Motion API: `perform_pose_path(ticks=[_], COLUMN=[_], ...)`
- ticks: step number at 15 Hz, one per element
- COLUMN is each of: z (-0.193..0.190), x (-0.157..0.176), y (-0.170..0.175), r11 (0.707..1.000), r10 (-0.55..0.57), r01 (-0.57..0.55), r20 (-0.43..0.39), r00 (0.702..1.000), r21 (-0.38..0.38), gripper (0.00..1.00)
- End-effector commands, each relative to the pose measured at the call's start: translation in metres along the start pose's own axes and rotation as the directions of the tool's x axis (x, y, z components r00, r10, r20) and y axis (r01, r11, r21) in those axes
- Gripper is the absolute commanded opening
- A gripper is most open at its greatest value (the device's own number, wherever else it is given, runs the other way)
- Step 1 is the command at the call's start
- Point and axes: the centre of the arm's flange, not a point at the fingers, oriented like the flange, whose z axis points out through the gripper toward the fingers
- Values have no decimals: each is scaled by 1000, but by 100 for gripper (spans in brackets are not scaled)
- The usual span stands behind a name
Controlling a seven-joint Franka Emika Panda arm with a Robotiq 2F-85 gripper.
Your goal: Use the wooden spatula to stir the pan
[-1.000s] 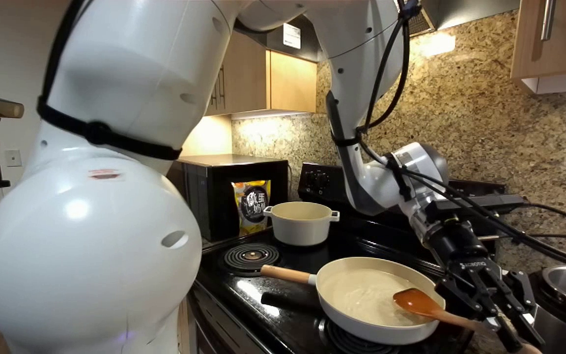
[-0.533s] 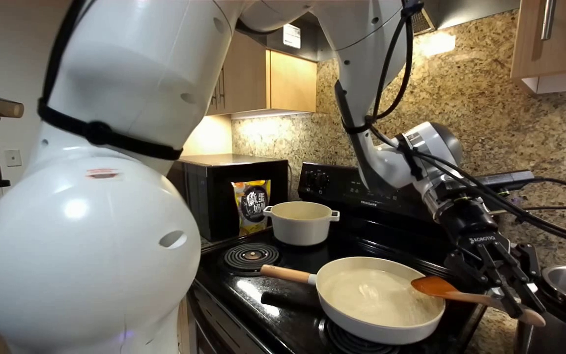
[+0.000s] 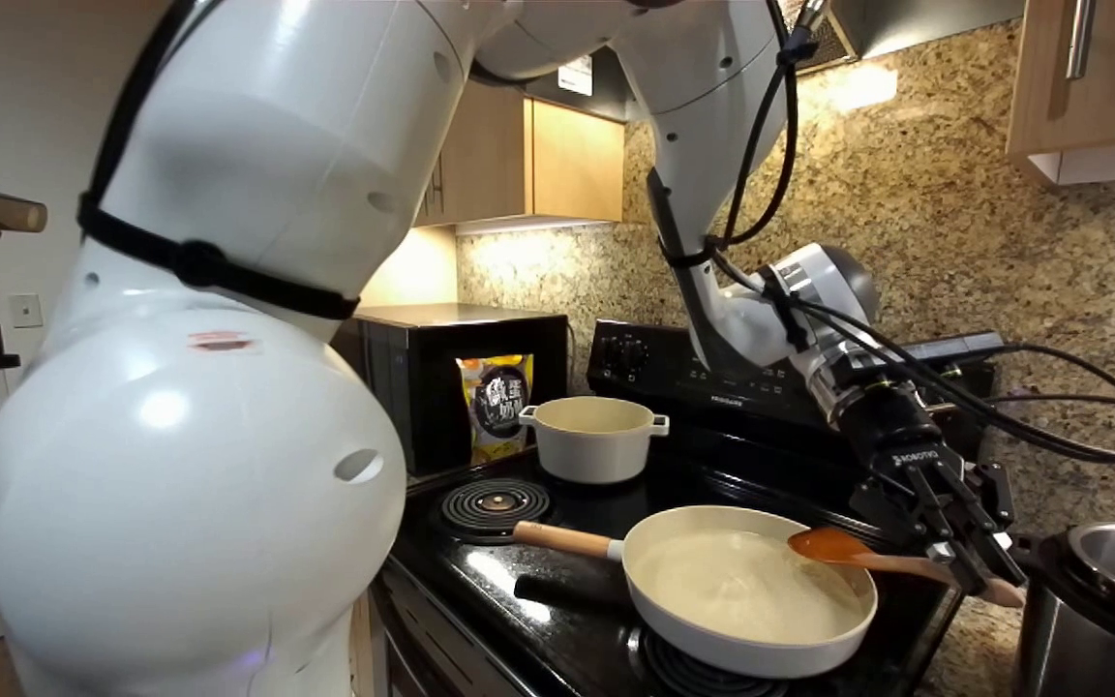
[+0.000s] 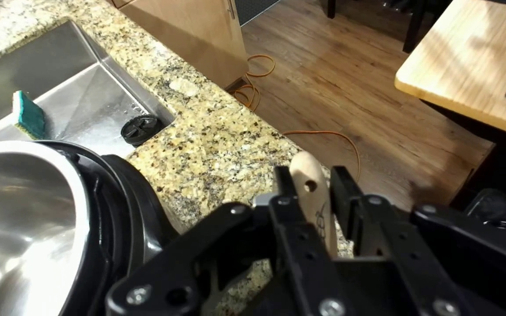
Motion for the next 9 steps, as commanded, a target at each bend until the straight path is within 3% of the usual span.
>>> perform_pose_path(ticks=[1,9], z=[2,9], x=[1,17], y=[-13,-34], r11=[1000,999], r10=[6,25], r01=[-6,-24], r20=[11,55], r00=[1000,998], r21=[-6,-23], gripper=[9,9])
